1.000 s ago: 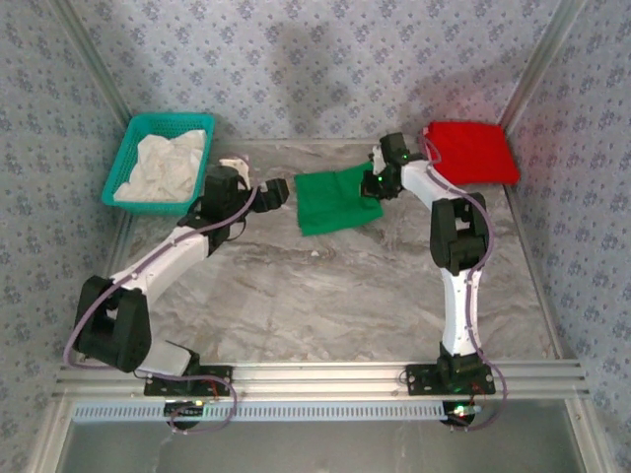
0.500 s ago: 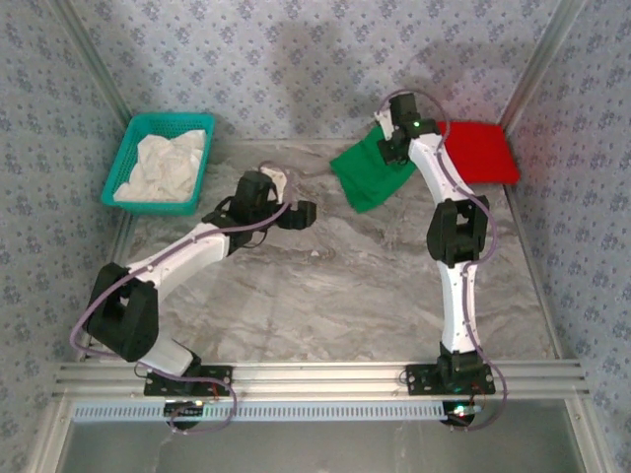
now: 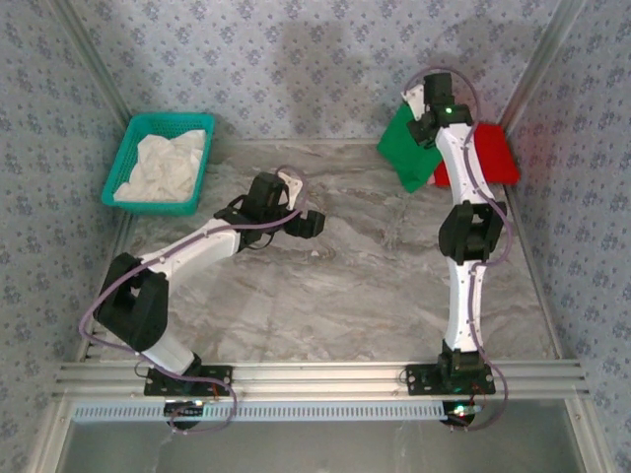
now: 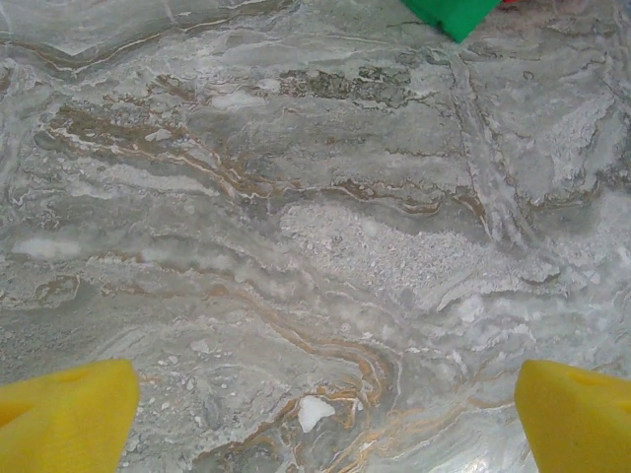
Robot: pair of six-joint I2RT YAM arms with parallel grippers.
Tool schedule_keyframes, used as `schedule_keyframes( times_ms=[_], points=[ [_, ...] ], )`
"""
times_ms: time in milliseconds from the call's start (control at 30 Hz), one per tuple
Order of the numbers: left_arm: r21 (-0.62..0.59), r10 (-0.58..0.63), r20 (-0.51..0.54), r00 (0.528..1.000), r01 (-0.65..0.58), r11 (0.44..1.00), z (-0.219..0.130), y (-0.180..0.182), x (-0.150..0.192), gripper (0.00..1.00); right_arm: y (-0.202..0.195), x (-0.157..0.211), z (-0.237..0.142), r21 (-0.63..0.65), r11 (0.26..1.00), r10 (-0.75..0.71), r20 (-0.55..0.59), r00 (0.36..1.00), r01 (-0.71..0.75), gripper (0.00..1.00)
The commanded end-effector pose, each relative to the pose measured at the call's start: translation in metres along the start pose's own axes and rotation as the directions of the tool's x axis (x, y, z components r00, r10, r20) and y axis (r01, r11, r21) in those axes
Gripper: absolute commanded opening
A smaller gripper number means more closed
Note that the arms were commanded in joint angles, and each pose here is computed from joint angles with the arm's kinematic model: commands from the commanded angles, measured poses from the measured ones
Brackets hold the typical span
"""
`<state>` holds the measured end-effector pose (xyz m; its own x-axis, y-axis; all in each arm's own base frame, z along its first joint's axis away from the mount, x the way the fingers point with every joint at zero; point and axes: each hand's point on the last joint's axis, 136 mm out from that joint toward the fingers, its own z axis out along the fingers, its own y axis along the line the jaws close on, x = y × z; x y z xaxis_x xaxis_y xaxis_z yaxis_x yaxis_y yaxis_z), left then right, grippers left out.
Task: Fold and stack the t-shirts
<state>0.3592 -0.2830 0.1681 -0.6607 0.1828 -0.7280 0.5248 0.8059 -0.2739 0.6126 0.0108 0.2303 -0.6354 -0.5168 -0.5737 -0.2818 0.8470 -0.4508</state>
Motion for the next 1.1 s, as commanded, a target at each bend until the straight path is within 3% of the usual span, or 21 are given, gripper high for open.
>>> schedule_keyframes(
  times_ms=[0,467,700,1000,1033,1067],
  points=[
    [-0.007,0.030,0.023,0.999,-0.030,1.000,-0.005,-0.002,-0.015,0.98,-0.029,-0.012,-0.005,0.072,0.997,-0.024,0.055,0.998,0.020,0.00],
    [-0.052,0.055,-0.018,0.998,-0.056,0.997,-0.006,0.007,-0.003,0.98,-0.101,-0.002,-0.009,0.169,0.979,0.095,0.120,0.988,-0.115,0.00],
    [-0.062,0.055,-0.027,0.998,-0.057,0.996,-0.003,0.009,-0.002,0.98,-0.129,0.024,0.017,0.210,0.955,0.188,0.120,0.975,-0.210,0.00],
    [-0.121,0.075,0.003,0.997,-0.074,0.990,-0.018,0.017,-0.008,0.98,-0.178,0.056,0.049,0.384,0.882,0.243,0.124,0.962,-0.272,0.00],
    [-0.129,0.077,0.004,0.997,-0.076,0.989,-0.021,0.019,-0.008,0.98,-0.181,0.059,0.052,0.393,0.876,0.249,0.127,0.960,-0.279,0.01],
    [-0.136,0.080,0.007,0.997,-0.078,0.988,-0.022,0.019,-0.009,0.98,-0.185,0.063,0.055,0.409,0.867,0.254,0.126,0.959,-0.284,0.09]
  ],
)
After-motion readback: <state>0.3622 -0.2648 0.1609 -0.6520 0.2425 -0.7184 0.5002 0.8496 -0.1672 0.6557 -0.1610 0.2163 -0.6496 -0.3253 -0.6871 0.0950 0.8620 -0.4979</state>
